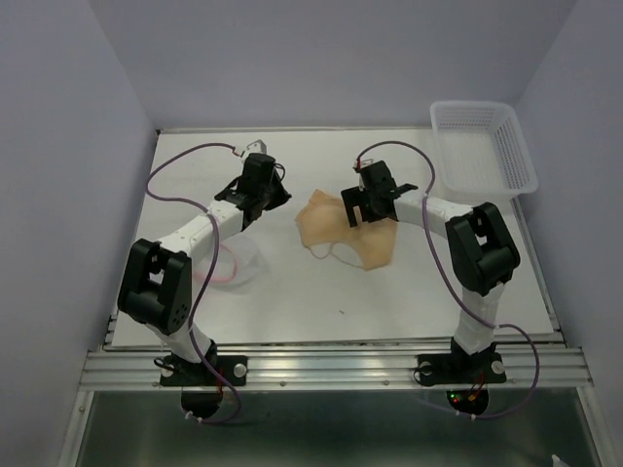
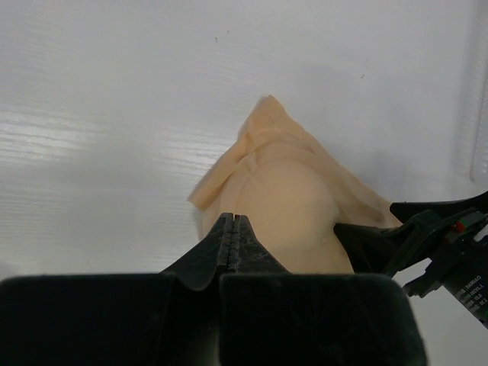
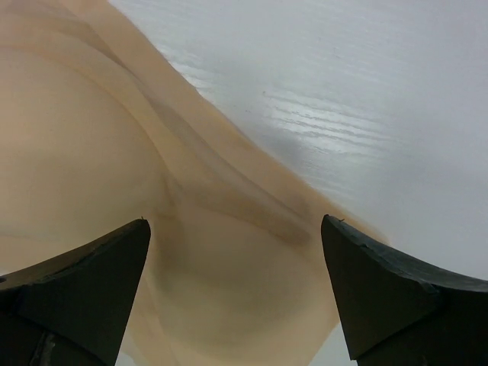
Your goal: Place the bra in the laundry bag and zip it closed
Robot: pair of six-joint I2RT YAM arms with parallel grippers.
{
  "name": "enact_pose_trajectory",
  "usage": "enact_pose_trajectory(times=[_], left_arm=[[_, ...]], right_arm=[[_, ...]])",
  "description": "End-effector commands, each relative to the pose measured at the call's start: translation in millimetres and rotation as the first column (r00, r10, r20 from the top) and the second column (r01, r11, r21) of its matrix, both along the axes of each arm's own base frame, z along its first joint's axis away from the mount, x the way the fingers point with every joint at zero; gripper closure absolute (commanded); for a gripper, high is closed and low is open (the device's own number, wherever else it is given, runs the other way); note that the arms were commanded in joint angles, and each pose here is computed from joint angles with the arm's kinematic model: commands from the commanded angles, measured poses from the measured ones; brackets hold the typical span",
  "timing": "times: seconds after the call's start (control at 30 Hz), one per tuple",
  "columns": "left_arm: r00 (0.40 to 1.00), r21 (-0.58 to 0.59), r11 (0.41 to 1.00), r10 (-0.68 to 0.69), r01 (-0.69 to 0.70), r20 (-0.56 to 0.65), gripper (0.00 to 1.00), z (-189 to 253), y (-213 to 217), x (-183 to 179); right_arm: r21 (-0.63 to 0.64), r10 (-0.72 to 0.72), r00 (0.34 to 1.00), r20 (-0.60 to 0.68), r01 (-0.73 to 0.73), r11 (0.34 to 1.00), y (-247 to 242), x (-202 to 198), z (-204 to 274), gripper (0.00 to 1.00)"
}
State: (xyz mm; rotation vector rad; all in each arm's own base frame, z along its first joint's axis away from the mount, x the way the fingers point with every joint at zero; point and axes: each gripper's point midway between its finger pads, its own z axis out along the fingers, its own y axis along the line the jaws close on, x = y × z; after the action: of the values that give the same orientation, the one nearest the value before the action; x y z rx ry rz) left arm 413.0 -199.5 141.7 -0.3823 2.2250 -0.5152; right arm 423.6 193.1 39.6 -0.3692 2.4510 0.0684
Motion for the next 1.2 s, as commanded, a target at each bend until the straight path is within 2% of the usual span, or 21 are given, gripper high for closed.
enact_pose_trajectory(times=[0.0,0.1,0.23,0.3,0.37,0.4,0.47,0.5,0.57,0.6,0.7,0.73,0.97,1.07,1.1,1.13,1.17], left_arm=[[0.996,0.001,1.0,0.009,-0.009,0.085,1.0,33,7,-4],[0.996,0.003,1.0,0.023,-0.024,0.09,1.0,38,10,-5],[0.992,0.02,0.996,0.09,-0.092,0.091,1.0,45,26,-9],[0.983,0.005,0.988,0.15,-0.152,0.101,0.87,56,44,-12],[0.975,-0.018,0.983,0.185,-0.184,0.12,0.69,65,60,-20],[0.968,-0.026,0.974,0.225,-0.224,0.114,0.58,61,74,-24],[0.947,-0.052,0.96,0.281,-0.276,0.158,0.35,79,94,-33],[0.938,-0.047,0.951,0.31,-0.307,0.155,0.28,75,107,-38],[0.911,-0.061,0.932,0.362,-0.357,0.198,0.21,91,123,-48],[0.907,-0.053,0.926,0.377,-0.374,0.19,0.15,88,129,-54],[0.883,-0.052,0.906,0.421,-0.42,0.208,0.03,95,143,-65],[0.879,-0.05,0.902,0.428,-0.428,0.21,0.01,96,145,-68],[0.843,-0.035,0.867,0.492,-0.497,0.217,0.01,97,165,-83],[0.836,-0.032,0.861,0.502,-0.508,0.22,0.01,97,168,-85],[0.834,-0.028,0.858,0.506,-0.513,0.22,0.01,97,170,-86],[0.831,-0.025,0.855,0.51,-0.518,0.22,0.01,97,171,-87],[0.827,-0.024,0.851,0.517,-0.525,0.223,0.01,98,173,-87]], right_arm=[[0.044,0.021,0.978,0.209,-0.031,0.999,8,17,93,0.0],[0.102,0.047,0.962,0.268,-0.077,0.992,15,5,129,0.0],[0.091,0.07,0.962,0.263,-0.097,0.991,37,-10,135,0.0],[0.102,0.077,0.966,0.247,-0.105,0.989,61,-12,132,0.0],[0.104,0.121,0.963,0.241,-0.15,0.983,89,-16,131,0.0],[0.083,0.13,0.967,0.217,-0.151,0.985,98,-14,114,0.0],[0.072,0.185,0.956,0.227,-0.206,0.976,126,-15,114,0.0],[0.035,0.217,0.955,0.203,-0.229,0.973,134,-12,94,0.0],[0.011,0.211,0.956,0.202,-0.218,0.976,143,-2,85,0.0],[-0.002,0.219,0.955,0.198,-0.223,0.975,155,6,77,0.0],[-0.017,0.227,0.953,0.202,-0.229,0.973,171,18,71,0.0],[-0.044,0.232,0.958,0.168,-0.228,0.973,171,20,50,0.0],[-0.151,0.232,0.97,0.067,-0.22,0.964,166,25,-6,0.01],[-0.172,0.232,0.972,0.026,-0.224,0.959,161,20,-21,0.09],[-0.182,0.223,0.975,0.011,-0.217,0.959,157,17,-28,0.26],[-0.185,0.219,0.976,0.001,-0.215,0.959,155,15,-31,0.33],[-0.186,0.215,0.977,-0.006,-0.212,0.959,154,13,-33,0.49]])
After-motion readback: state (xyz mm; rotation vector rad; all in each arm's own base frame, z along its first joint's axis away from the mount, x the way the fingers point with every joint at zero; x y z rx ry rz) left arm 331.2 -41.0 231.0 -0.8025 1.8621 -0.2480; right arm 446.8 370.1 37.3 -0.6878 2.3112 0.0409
